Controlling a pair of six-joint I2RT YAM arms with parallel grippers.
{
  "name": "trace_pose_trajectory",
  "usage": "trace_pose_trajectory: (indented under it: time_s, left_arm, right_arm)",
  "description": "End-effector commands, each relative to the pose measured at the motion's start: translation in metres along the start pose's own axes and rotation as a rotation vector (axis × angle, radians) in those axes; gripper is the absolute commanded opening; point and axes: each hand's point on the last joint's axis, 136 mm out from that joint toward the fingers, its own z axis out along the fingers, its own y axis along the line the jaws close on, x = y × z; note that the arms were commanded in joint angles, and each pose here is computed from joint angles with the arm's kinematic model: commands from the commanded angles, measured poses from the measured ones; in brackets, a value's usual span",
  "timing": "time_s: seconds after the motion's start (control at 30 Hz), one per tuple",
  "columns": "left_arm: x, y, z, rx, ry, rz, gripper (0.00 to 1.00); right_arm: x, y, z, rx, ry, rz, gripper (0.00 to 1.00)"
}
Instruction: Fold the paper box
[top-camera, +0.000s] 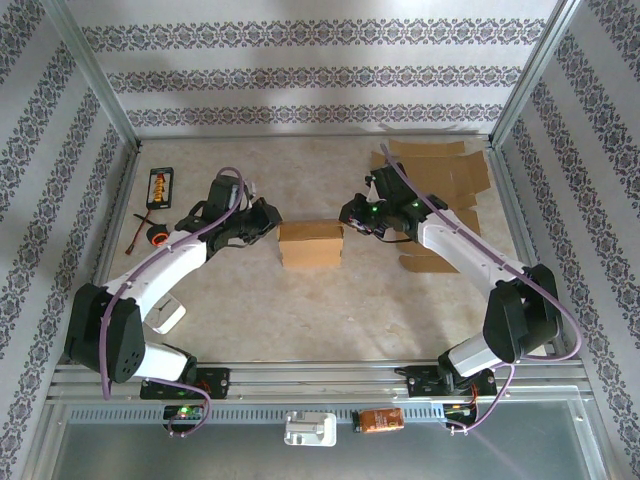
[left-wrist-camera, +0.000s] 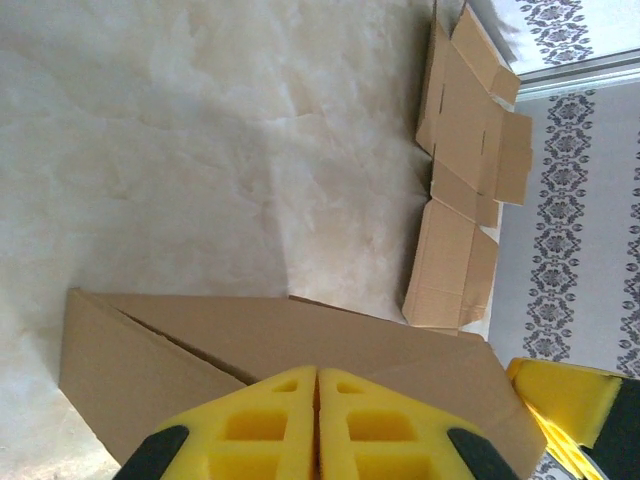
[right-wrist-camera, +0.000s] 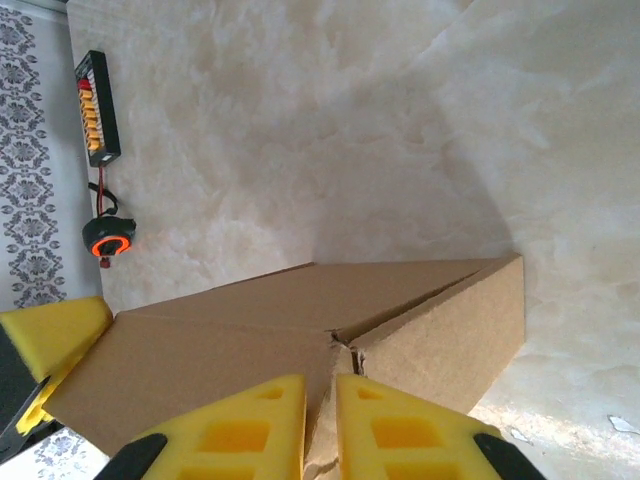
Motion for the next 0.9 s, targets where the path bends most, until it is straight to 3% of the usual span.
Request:
trace_pose_trajectory:
  time_s: [0.0, 0.23, 0.37, 0.57, 0.77, 0.87]
  left_arm:
    - [0.020, 0.032, 0.010, -0.071, 0.075, 0.013, 0.06]
    - [0.033, 0.051, 0.014, -0.109, 0.117, 0.073, 0.05]
    - [0.028, 0.028, 0.008, -0.009, 0.091, 0.117, 0.24]
    - [0.010, -0.015, -0.016, 0.122, -0.005, 0.123, 0.34]
    - [0.019, 0.018, -0.016, -0.040, 0.034, 0.013, 0.34]
    - [0.024, 0.025, -0.014, -0.051, 0.041, -0.051, 0.33]
  right_arm:
    - [0.014, -0.025, 0.019, 0.078, 0.035, -0.014, 0.15]
    - [0.015, -0.044, 0.024, 0.190, -0.012, -0.125, 0.14]
    - [0.015, -0.025, 0.019, 0.124, -0.001, -0.130, 0.17]
    - [0.005, -0.001, 0.011, 0.074, -0.021, -0.135, 0.18]
    - [0.003, -0.006, 0.016, 0.097, -0.015, -0.133, 0.18]
    - [0.004, -0.010, 0.019, 0.110, -0.011, -0.126, 0.18]
